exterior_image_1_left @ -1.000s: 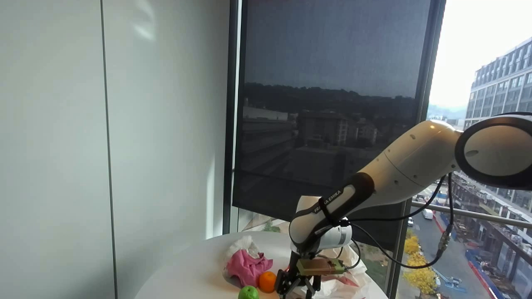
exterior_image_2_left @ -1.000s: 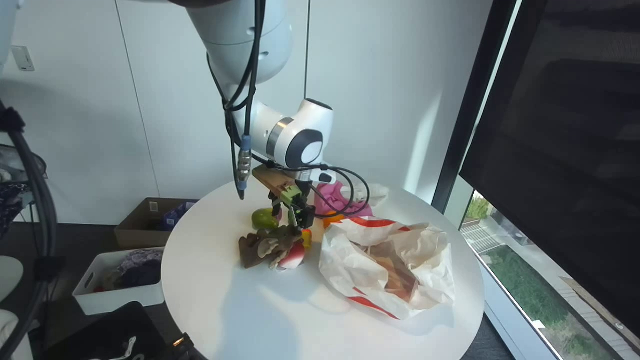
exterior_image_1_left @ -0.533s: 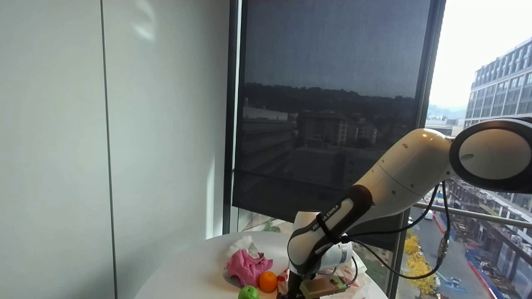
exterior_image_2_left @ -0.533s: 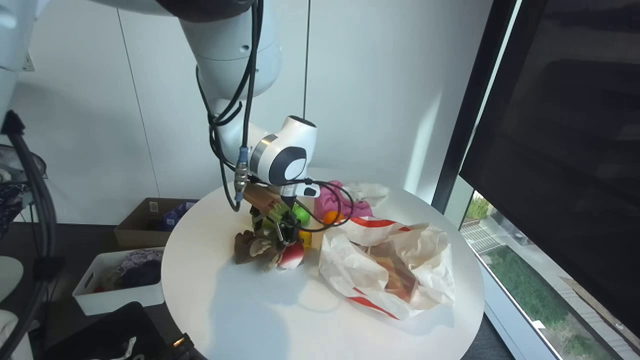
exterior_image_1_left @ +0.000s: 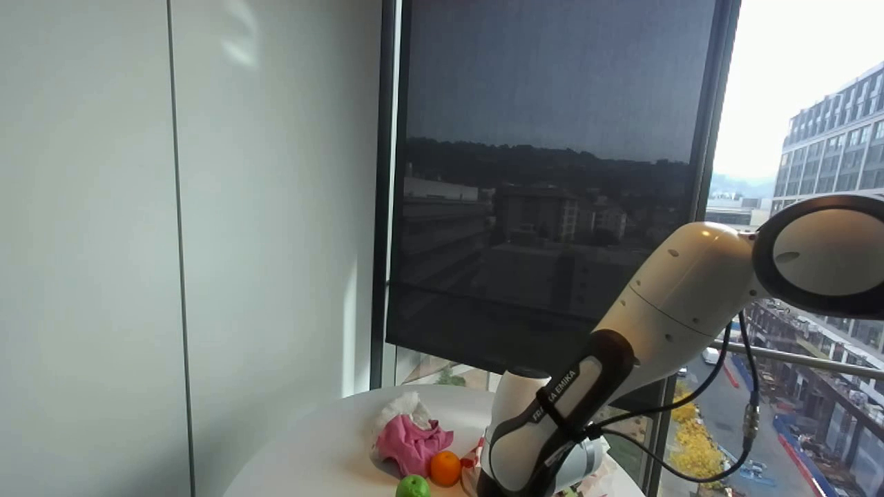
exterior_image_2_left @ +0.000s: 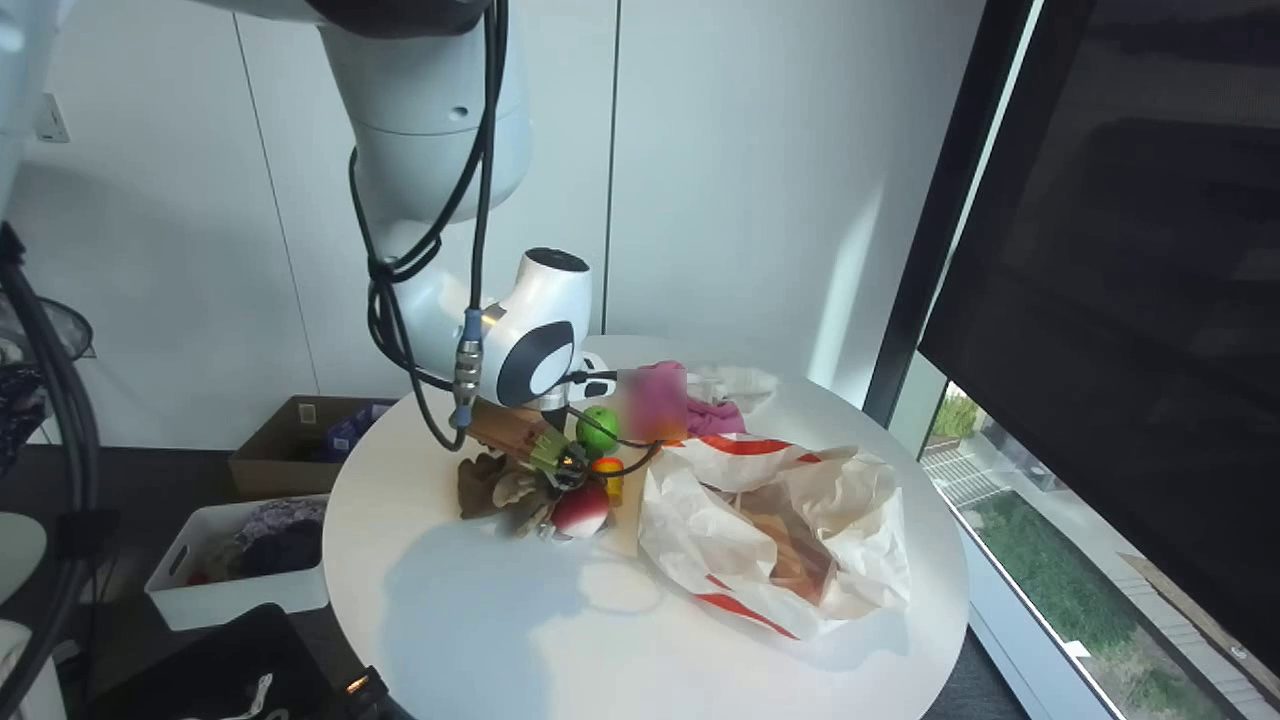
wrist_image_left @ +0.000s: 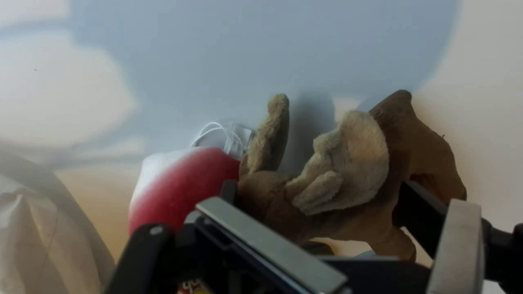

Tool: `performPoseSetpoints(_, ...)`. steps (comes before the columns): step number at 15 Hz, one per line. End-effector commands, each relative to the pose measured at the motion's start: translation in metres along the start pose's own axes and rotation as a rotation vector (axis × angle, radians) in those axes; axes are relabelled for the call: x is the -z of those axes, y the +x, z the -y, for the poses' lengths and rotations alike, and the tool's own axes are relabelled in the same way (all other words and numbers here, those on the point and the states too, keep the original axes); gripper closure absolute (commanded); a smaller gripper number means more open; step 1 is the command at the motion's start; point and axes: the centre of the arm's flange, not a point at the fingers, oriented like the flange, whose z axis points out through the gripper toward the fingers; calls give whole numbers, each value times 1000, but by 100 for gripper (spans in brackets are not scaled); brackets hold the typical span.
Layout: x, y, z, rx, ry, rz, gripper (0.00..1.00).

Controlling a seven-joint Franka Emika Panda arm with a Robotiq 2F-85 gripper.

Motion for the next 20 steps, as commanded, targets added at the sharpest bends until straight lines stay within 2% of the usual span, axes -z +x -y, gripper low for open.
performPoseSetpoints(1, 4, -20, 4, 71, -28, -81, 0)
performPoseSetpoints(7, -1, -31, 9, 123, -89, -258, 0)
performPoseSetpoints(8, -2, -33, 8, 131, -99, -271, 25)
performPoseSetpoints(9, -4, -34, 6, 140, -110, -273, 27)
performPoseSetpoints(10, -8, -36, 3, 145, -123, -272, 34)
performPoseSetpoints(12, -13, -39, -2, 156, -144, -266, 51)
performPoseSetpoints(17, -11, -42, -3, 183, -186, -270, 87)
performPoseSetpoints(20, 11, -31, -14, 136, -181, -236, 91)
